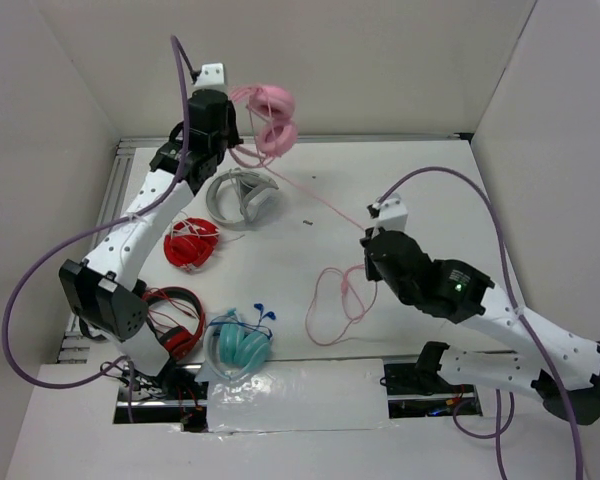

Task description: Wrap the headphones

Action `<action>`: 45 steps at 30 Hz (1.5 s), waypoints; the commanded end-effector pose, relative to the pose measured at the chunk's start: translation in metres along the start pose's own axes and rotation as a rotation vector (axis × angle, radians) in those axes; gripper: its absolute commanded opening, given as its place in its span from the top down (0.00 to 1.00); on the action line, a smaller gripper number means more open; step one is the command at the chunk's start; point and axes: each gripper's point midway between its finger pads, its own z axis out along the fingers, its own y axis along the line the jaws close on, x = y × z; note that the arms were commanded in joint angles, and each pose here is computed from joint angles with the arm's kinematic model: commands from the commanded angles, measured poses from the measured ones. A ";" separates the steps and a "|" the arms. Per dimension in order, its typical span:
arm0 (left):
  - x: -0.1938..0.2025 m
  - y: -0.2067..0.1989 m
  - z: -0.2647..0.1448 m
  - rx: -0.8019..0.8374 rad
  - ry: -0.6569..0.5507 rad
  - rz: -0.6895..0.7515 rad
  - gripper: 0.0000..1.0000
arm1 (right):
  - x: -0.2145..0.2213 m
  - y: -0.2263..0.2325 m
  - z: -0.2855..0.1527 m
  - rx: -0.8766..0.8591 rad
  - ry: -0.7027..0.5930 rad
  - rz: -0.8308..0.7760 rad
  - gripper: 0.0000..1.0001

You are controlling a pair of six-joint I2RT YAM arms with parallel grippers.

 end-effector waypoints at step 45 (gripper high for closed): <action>0.068 -0.177 -0.309 1.600 0.041 0.317 1.00 | -0.201 -0.092 0.102 -0.023 -0.474 -0.079 0.83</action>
